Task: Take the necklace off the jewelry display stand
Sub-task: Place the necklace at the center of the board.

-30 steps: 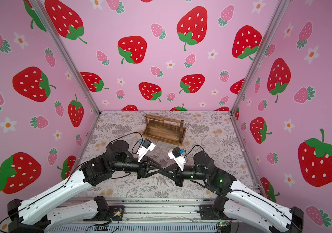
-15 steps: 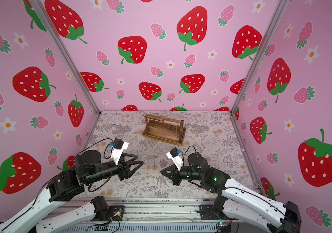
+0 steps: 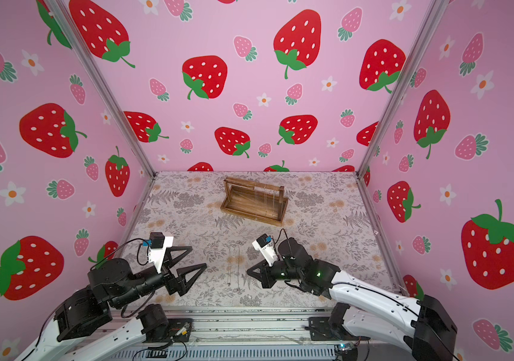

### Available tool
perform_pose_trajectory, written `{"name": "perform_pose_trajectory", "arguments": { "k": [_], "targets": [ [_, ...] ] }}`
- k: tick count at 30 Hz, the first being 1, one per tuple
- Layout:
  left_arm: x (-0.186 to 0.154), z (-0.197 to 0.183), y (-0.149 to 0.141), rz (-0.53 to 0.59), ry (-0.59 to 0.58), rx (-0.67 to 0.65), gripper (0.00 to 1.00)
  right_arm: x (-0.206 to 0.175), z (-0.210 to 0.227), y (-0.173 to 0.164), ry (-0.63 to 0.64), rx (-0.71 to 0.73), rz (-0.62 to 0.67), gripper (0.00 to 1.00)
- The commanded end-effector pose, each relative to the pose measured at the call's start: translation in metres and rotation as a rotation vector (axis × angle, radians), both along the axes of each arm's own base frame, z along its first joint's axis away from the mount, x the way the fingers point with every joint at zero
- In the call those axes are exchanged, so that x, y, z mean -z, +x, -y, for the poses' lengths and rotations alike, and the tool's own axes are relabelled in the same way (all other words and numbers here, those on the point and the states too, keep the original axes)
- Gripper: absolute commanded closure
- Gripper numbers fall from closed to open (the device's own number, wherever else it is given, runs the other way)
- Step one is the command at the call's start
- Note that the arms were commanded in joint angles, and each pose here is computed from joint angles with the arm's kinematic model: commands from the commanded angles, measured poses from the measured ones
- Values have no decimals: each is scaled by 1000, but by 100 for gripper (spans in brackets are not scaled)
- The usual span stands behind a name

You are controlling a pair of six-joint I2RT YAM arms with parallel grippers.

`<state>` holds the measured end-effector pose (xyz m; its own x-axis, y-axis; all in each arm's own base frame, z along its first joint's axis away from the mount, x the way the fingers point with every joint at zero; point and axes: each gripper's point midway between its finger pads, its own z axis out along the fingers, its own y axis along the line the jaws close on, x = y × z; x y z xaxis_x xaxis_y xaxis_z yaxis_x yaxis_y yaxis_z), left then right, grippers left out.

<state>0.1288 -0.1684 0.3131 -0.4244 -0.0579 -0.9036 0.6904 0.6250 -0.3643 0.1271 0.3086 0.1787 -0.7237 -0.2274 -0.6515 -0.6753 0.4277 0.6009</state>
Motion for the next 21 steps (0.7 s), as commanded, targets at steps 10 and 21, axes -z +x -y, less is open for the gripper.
{"name": "perform_pose_trajectory", "arguments": {
  "k": [10, 21],
  "targets": [
    [-5, 5, -12, -15, -52, 63, 10, 32, 15, -6, -15, 70, -87, 100],
    [-3, -9, -13, -8, -66, 15, 15, 23, 8, -6, 36, 58, -76, 100]
  ]
}}
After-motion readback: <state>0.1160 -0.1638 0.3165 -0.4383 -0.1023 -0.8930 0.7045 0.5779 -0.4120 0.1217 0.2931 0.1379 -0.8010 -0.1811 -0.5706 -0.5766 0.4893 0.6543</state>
